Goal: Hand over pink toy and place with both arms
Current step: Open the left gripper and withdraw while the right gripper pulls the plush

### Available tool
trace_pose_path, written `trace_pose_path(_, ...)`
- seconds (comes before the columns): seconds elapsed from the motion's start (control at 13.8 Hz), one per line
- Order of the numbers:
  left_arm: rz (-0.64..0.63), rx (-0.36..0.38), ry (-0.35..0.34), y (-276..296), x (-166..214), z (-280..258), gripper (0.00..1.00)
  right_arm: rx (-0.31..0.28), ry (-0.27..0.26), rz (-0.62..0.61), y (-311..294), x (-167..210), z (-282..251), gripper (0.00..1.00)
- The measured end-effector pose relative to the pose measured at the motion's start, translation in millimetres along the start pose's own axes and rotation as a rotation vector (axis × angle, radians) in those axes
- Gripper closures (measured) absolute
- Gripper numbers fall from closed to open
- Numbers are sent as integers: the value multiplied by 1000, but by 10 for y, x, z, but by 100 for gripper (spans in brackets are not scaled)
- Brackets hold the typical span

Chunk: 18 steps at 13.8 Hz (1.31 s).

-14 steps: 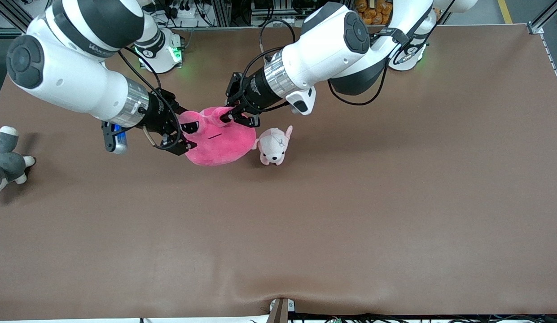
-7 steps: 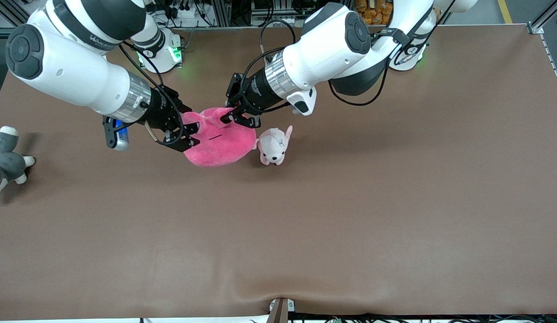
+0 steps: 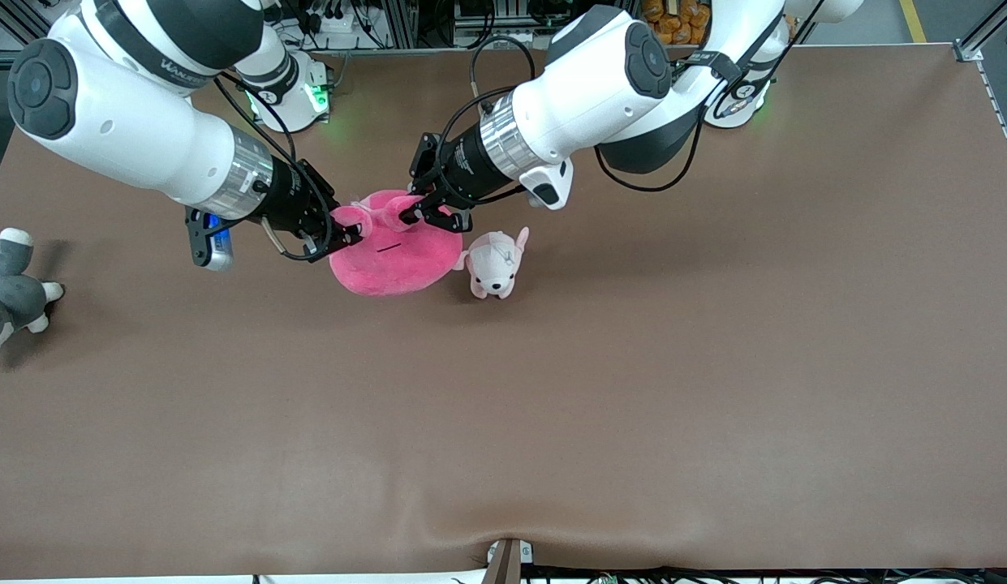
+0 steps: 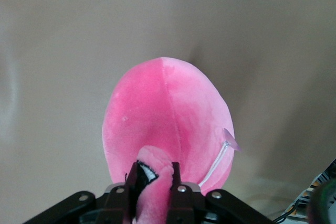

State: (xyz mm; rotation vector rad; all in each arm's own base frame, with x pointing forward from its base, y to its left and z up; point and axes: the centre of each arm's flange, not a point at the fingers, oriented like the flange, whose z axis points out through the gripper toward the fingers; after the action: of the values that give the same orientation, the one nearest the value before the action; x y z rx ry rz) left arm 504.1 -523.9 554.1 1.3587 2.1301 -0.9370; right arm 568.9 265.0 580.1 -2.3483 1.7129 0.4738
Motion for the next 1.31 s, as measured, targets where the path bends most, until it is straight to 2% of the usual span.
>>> trace_pose_path(0.36, -3, -4, -1, 34, 6, -17, 89, 1, 0, -10, -1, 7, -3, 87)
trace_pose_path(0.51, -6, -8, -3, 59, 7, -34, 76, 1, 1, -19, -2, 15, -7, 87)
trace_pose_path(0.8, 8, -28, -19, 104, -56, -175, 31, -34, 4, -85, 31, 130, -15, 87)
trace_pose_path(0.87, 26, -48, -7, 137, -69, -267, 22, -51, 4, -109, 47, 223, -34, 87)
trace_pose_path(1.02, 83, -103, 60, 213, -56, -494, 2, -88, 0, -181, 102, 632, -157, 87)
trace_pose_path(1.16, 153, -149, 135, 323, -2, -730, 0, -112, 3, -260, 210, 1269, -375, 87)
trace_pose_path(1.31, 237, -155, 193, 576, 121, -987, 0, -132, 24, -330, 344, 1816, -554, 87)
